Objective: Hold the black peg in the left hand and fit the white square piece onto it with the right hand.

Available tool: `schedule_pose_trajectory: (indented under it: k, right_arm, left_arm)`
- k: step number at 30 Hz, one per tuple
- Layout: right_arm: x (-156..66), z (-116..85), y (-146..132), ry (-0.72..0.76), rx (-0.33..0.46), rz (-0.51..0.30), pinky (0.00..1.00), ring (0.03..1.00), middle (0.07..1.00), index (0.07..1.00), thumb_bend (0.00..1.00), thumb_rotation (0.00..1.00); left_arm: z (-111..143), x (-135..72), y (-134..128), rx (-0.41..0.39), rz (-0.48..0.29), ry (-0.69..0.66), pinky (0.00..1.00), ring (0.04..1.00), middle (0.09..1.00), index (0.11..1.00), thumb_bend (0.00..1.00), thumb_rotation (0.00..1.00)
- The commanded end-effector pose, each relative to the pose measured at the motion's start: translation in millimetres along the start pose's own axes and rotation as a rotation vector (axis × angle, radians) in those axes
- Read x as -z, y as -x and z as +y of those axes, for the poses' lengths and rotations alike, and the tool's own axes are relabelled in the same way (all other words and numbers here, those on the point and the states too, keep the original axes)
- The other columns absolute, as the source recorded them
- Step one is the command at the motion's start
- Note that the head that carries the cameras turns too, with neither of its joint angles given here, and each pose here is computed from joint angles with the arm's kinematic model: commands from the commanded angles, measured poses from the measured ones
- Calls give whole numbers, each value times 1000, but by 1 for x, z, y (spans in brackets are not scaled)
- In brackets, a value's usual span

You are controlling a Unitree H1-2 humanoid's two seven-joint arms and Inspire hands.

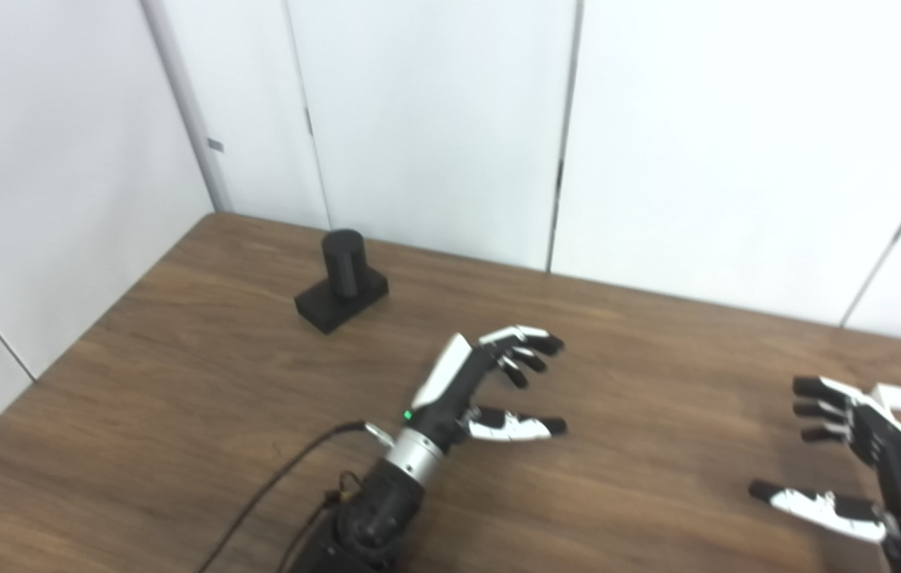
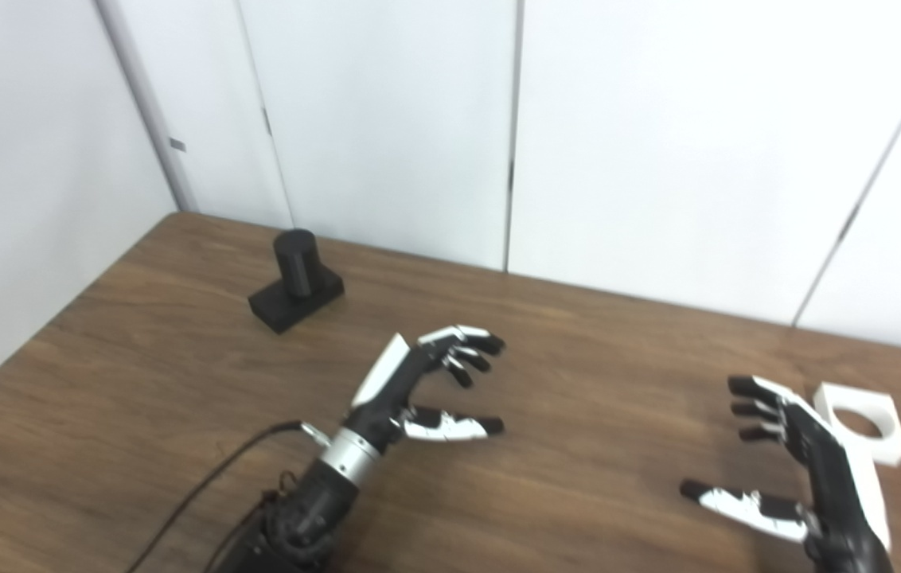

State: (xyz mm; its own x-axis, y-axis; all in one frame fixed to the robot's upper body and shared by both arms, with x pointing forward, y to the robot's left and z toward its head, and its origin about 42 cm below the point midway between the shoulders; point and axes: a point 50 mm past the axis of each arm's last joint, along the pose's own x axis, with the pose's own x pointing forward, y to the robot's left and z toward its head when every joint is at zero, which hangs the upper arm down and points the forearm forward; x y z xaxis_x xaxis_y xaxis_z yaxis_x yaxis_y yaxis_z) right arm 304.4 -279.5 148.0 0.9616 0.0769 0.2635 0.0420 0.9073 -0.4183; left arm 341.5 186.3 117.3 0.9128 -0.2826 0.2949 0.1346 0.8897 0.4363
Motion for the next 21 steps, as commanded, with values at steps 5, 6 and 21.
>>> schedule_pose_trajectory:
  k: [5, 6, 21]
  right_arm:
    - [-20, -10, -9, 22, 32, -49, 579, 698, 747, 732, 620, 0]
    - [-21, -9, -9, 23, 33, -46, 580, 698, 746, 731, 618, 0]
    - [-31, -10, -9, 13, 37, -41, 561, 682, 736, 720, 620, 0]
  left_arm:
    - [-4, -5, -10, -14, -36, -7, 608, 698, 737, 707, 775, 112]
    - [-4, -6, -10, -15, -36, -10, 595, 697, 736, 704, 775, 117]
    - [8, -12, -8, -77, -43, -41, 518, 668, 728, 678, 784, 87]
